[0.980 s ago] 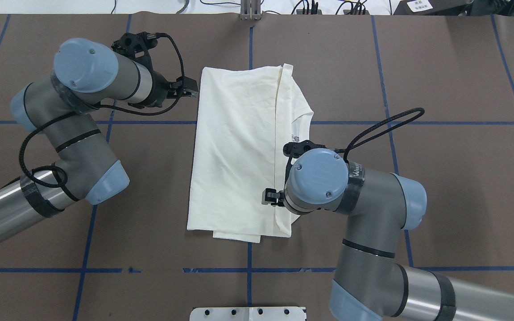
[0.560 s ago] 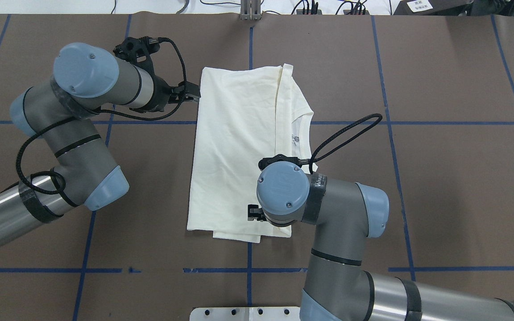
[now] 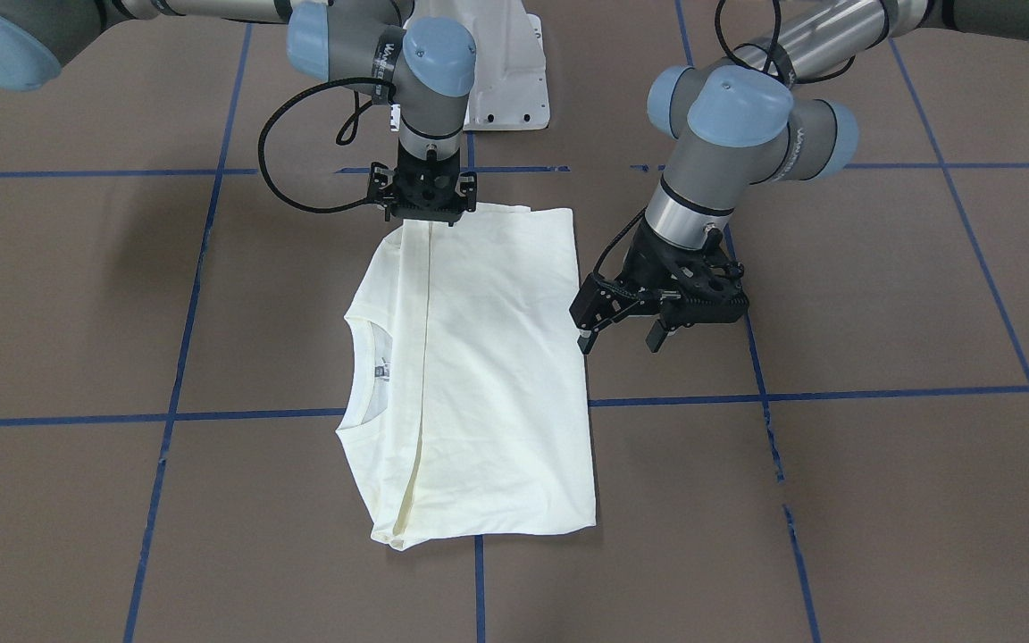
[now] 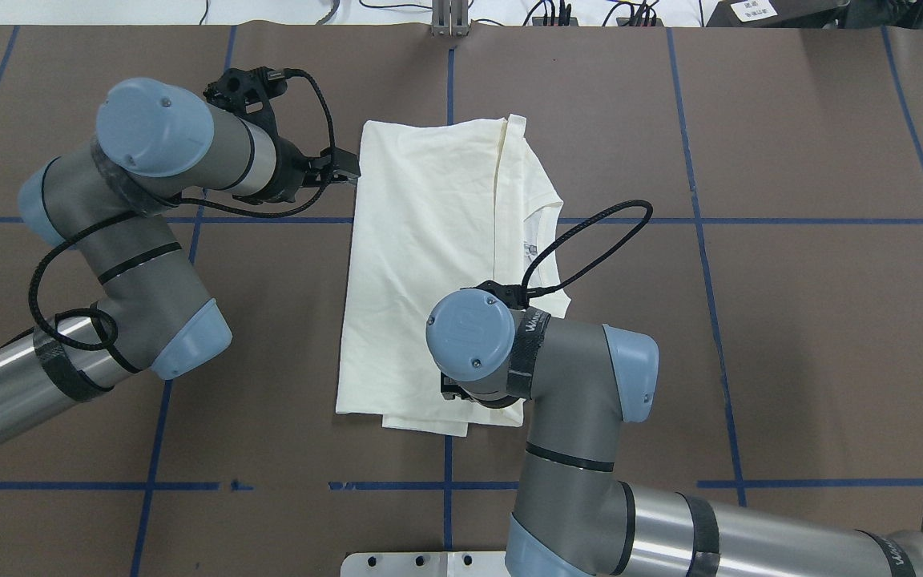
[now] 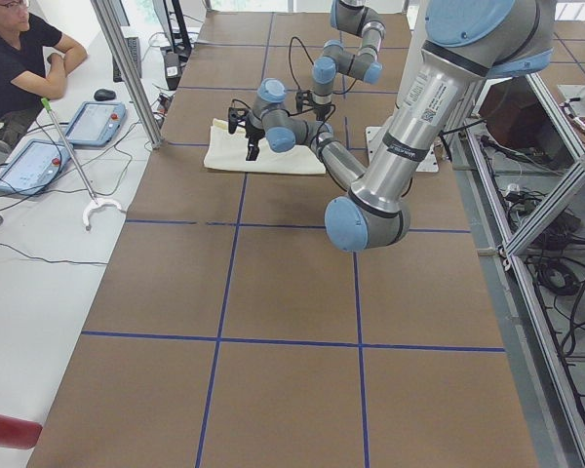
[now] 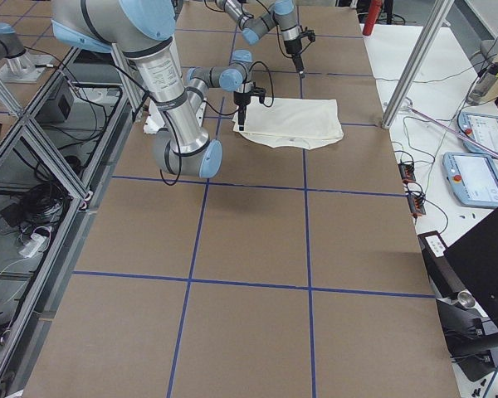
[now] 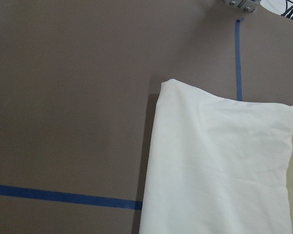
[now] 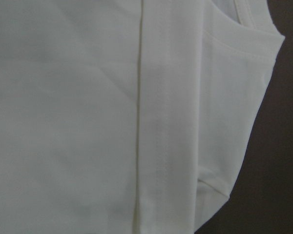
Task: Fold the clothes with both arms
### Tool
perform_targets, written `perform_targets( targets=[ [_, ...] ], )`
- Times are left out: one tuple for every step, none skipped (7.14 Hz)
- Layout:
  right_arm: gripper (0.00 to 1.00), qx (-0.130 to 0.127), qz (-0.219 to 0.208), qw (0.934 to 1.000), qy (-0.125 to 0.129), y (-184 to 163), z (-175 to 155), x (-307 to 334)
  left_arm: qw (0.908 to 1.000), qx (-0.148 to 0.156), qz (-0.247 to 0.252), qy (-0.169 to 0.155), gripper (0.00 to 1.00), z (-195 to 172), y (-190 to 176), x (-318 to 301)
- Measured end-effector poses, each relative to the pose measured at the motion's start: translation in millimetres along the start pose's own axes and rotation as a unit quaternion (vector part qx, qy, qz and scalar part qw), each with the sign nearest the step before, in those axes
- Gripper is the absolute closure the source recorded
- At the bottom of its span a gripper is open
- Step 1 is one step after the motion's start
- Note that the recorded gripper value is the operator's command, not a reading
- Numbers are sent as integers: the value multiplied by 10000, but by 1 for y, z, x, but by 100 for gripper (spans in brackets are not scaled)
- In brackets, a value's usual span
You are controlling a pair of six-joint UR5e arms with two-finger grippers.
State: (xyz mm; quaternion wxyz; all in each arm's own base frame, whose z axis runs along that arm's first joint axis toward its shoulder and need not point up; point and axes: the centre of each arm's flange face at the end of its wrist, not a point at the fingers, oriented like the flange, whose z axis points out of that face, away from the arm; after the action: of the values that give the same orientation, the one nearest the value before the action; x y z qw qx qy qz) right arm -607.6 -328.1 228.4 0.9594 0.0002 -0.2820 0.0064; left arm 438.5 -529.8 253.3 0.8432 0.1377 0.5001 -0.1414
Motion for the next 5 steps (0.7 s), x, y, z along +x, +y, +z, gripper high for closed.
perform_targets(
  targets=[
    [0,-35,-4,9999,121,0,4,1,10000,-7,0,-1,0,1,1,0],
    [0,-68,-11,9997,219,0,11,1,10000,-17,4,-2,0,2,2,0],
    [0,-99,-18,9996,278,1,16,0,10000,-27,11,0,0,2,4,0],
    [0,-132,-24,9994,304,2,19,0,10000,-35,15,1,0,3,5,1],
    [0,-167,-20,9993,332,3,21,1,10000,-42,15,1,0,3,5,1]
  ],
)
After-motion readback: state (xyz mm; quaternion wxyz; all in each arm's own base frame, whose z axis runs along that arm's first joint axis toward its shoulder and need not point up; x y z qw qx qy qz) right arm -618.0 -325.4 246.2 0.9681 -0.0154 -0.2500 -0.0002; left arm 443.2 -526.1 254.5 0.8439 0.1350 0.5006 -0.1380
